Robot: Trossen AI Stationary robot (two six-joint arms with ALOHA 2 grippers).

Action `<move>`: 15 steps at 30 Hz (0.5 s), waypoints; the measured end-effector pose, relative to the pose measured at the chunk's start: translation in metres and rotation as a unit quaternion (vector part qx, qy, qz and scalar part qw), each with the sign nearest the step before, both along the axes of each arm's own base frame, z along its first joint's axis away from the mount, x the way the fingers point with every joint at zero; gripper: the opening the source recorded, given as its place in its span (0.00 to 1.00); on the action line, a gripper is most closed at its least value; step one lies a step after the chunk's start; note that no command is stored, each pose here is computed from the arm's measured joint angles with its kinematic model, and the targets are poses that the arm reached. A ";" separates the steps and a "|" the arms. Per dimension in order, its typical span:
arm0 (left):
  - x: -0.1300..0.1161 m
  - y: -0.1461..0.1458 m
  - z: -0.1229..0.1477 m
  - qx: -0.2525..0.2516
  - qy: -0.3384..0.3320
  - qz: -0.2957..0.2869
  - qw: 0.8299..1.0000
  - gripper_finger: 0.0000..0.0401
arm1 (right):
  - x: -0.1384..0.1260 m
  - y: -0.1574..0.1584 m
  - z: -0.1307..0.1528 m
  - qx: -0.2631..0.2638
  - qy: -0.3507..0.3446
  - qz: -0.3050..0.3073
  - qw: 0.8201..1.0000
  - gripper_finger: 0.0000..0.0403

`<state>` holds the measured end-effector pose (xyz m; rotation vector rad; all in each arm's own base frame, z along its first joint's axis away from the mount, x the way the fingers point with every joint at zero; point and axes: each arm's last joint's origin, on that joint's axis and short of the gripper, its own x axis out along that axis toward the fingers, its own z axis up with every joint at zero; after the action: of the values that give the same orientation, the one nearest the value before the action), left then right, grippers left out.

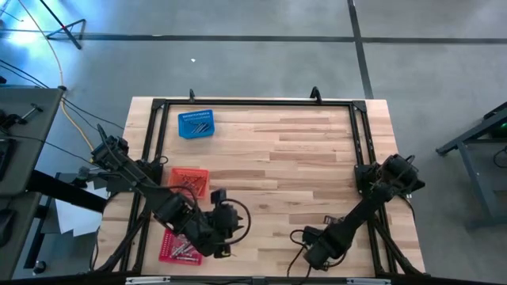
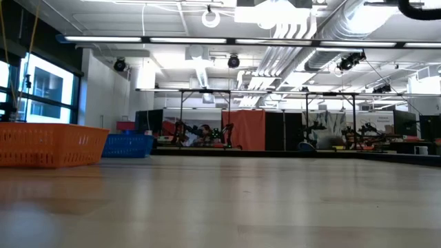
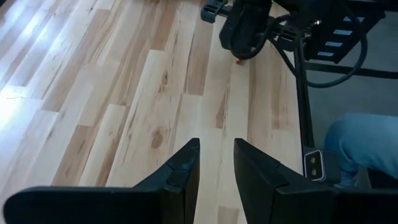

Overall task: Sort crayons
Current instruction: Put the orange crayon into the orange bin

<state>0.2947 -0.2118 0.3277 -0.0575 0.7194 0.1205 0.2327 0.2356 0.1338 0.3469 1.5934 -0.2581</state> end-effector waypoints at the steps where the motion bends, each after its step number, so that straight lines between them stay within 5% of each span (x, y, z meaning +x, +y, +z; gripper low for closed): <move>1: -0.001 -0.001 0.000 0.000 0.000 -0.001 1.000 0.22 | 0.000 0.000 0.002 -0.003 -0.005 0.000 1.000 0.02; 10: -0.014 -0.012 -0.005 -0.007 0.023 0.006 1.000 0.22 | 0.003 -0.013 0.063 -0.144 -0.136 -0.022 0.980 0.01; 15: -0.025 -0.022 -0.015 0.007 0.033 0.037 0.999 0.22 | 0.007 -0.014 0.104 -0.192 -0.256 -0.027 0.947 0.00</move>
<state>0.2702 -0.2339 0.3128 -0.0664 0.7817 0.1990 0.2393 0.2219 0.2378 0.1360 0.9942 -0.4724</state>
